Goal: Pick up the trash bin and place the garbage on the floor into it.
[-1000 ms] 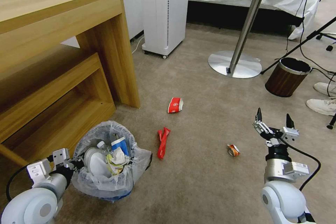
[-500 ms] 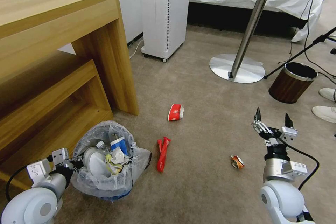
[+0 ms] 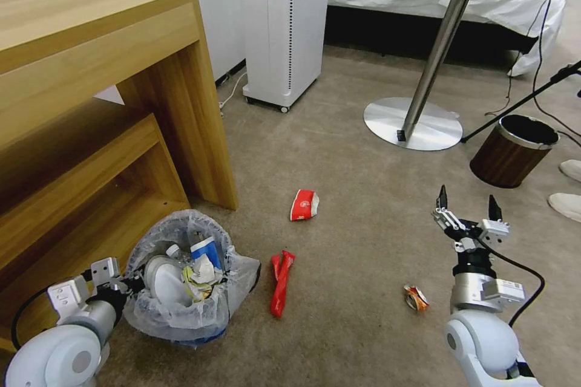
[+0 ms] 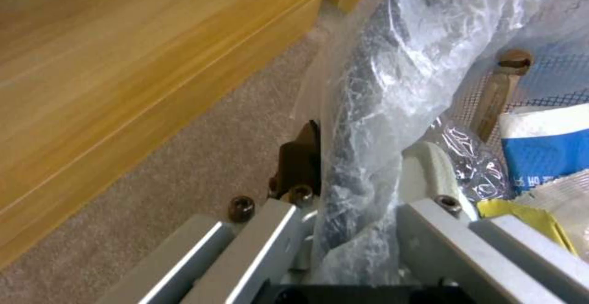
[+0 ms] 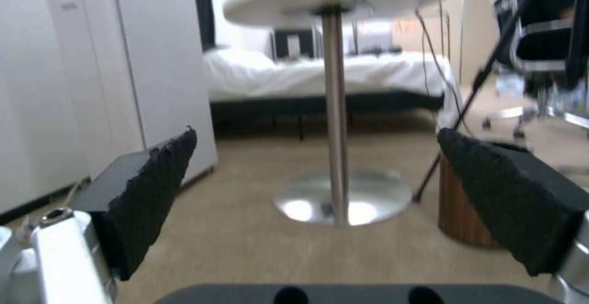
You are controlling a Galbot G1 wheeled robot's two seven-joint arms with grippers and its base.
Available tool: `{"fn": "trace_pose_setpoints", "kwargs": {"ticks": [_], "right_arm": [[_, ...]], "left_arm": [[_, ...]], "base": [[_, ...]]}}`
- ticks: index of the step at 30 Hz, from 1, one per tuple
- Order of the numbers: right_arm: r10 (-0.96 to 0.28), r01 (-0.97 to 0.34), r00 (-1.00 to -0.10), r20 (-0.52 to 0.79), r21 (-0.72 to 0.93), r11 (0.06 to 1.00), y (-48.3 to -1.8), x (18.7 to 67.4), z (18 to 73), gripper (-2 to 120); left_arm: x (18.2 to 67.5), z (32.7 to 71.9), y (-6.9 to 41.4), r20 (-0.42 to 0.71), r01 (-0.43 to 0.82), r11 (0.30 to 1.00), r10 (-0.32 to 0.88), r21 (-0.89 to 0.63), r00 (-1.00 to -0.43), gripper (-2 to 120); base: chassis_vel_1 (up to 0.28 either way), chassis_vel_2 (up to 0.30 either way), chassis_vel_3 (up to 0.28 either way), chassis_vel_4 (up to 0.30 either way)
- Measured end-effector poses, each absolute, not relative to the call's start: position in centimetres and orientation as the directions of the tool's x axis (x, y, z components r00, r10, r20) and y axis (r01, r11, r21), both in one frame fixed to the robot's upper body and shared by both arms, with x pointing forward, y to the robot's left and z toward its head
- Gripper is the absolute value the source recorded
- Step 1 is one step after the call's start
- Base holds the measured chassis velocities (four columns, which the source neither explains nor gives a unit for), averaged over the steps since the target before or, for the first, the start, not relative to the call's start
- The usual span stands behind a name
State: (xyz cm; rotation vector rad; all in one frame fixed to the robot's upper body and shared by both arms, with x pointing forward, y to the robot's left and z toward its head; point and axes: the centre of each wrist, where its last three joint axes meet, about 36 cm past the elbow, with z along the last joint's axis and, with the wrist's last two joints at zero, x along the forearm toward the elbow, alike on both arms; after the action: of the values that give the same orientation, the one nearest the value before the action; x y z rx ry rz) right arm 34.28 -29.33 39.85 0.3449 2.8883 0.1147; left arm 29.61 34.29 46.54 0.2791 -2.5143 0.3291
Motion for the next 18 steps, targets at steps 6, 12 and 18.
{"fn": "trace_pose_setpoints", "kwargs": {"ticks": [6,12,18], "right_arm": [[0.238,0.219,-0.969,-0.07,0.21,0.953,-27.3,34.9,41.2,100],[0.2,0.222,-0.974,0.11,0.254,0.942,-26.4,36.5,41.4,100],[0.092,0.19,-0.954,0.285,0.341,0.921,-23.4,40.2,42.0,100]], "left_arm": [[29.4,46.2,34.1,0.576,-0.273,0.946,-0.127,-0.175,-0.807,1],[29.1,45.9,33.9,0.574,-0.279,0.943,-0.13,-0.179,-0.809,1],[28.7,45.6,33.6,0.575,-0.29,0.94,-0.14,-0.178,-0.806,1]], "base": [[0.0,0.0,0.0,0.0],[0.0,0.0,0.0,0.0],[0.0,0.0,0.0,0.0]]}}
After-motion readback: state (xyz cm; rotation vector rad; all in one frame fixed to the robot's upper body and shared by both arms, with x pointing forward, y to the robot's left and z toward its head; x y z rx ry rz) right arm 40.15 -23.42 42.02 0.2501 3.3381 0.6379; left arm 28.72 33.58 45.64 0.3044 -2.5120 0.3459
